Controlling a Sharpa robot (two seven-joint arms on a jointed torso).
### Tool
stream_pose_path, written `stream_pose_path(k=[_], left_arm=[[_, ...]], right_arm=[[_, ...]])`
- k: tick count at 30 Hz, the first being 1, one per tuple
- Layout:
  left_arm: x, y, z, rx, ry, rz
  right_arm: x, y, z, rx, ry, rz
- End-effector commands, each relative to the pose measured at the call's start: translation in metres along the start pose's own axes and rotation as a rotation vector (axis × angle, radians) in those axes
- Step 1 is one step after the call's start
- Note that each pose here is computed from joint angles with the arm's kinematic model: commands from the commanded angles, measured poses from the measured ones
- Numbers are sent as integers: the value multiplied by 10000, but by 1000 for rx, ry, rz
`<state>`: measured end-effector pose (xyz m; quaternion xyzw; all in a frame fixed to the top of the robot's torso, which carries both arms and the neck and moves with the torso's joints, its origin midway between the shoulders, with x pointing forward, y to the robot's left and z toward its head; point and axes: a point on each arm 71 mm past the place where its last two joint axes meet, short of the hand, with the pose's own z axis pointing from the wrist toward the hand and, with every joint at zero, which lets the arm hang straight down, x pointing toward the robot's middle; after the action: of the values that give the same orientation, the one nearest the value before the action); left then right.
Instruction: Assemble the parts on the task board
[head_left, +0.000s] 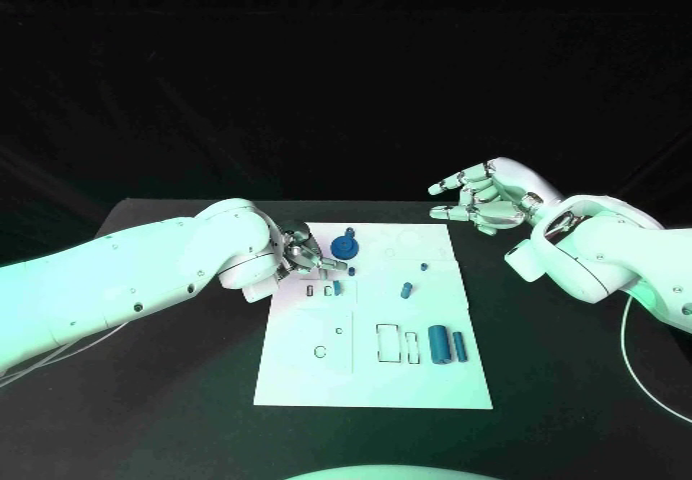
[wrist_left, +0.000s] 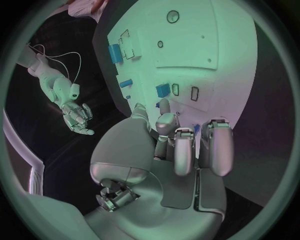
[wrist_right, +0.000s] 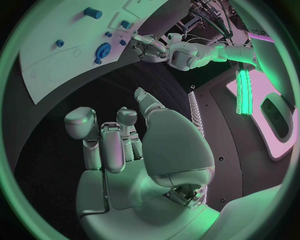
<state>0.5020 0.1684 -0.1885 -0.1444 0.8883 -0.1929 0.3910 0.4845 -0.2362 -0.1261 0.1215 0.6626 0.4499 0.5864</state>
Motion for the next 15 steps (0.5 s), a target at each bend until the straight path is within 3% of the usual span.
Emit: stream_pose_path(k=[1, 15], left_arm=[[-13, -4, 30, -40, 17, 70], [-9, -97, 134, -52, 24, 121]], right_arm=[[15, -4, 8, 4, 22, 10], [38, -10, 38, 8, 32, 8]])
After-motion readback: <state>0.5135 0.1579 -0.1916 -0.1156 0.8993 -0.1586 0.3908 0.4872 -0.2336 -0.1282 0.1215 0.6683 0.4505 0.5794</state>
